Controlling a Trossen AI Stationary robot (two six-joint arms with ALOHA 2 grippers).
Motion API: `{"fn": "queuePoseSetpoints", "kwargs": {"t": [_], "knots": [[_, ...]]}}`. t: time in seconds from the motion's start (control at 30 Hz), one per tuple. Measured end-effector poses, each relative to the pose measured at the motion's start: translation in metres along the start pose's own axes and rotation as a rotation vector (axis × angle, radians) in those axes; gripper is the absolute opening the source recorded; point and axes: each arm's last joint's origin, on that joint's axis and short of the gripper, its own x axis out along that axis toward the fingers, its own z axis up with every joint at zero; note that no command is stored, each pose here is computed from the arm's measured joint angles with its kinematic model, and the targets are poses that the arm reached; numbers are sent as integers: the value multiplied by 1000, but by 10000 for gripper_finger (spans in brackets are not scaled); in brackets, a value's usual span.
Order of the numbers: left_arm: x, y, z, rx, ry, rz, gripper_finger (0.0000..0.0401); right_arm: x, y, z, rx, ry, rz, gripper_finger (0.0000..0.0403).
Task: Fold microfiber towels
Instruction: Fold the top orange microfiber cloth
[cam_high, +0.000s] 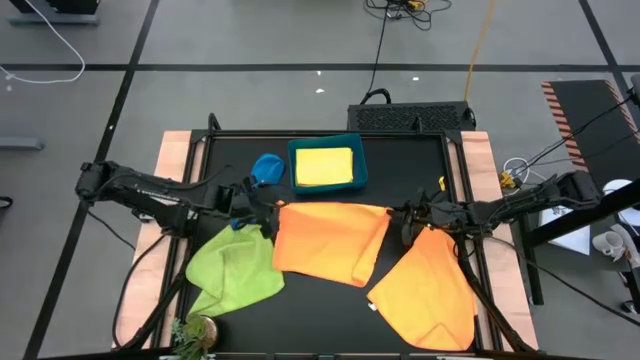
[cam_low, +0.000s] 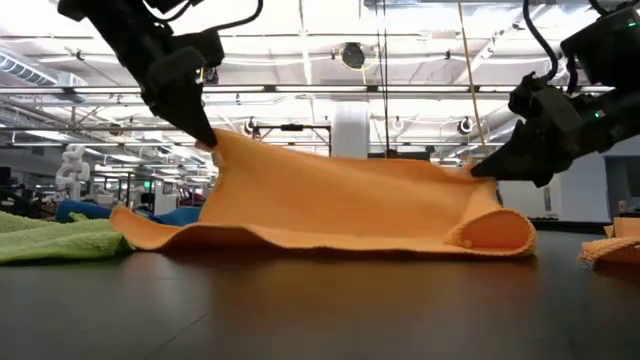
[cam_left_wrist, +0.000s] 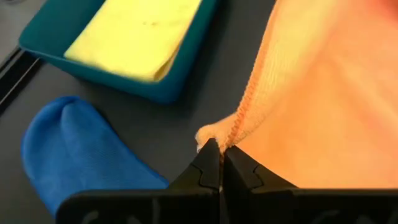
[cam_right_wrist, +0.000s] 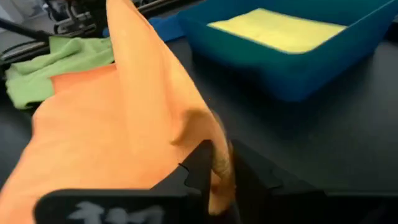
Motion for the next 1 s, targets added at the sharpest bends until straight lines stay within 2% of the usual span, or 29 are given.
{"fn": "queuePoseSetpoints", "kwargs": {"t": [0.17, 0.23, 0.43, 0.5, 0.6, 1.0], "knots": [[3, 8, 2, 3, 22, -7, 7, 0, -5, 6, 4, -18, 15, 93], [4, 10, 3, 5, 25, -11, 4, 0, -5, 9, 12, -31, 59, 103], [5, 13, 4, 15, 20, -5, 9, -5, 9, 26, 3, -135, 397, 116], [5, 13, 5, 25, 10, -7, 6, -5, 14, 24, 28, -98, 475, 115], [5, 12, 6, 24, 2, -9, 4, -1, 22, 14, 35, 26, 500, 115], [5, 13, 6, 24, 4, -9, 12, 41, 102, 24, -280, 228, 609, 114]]}}
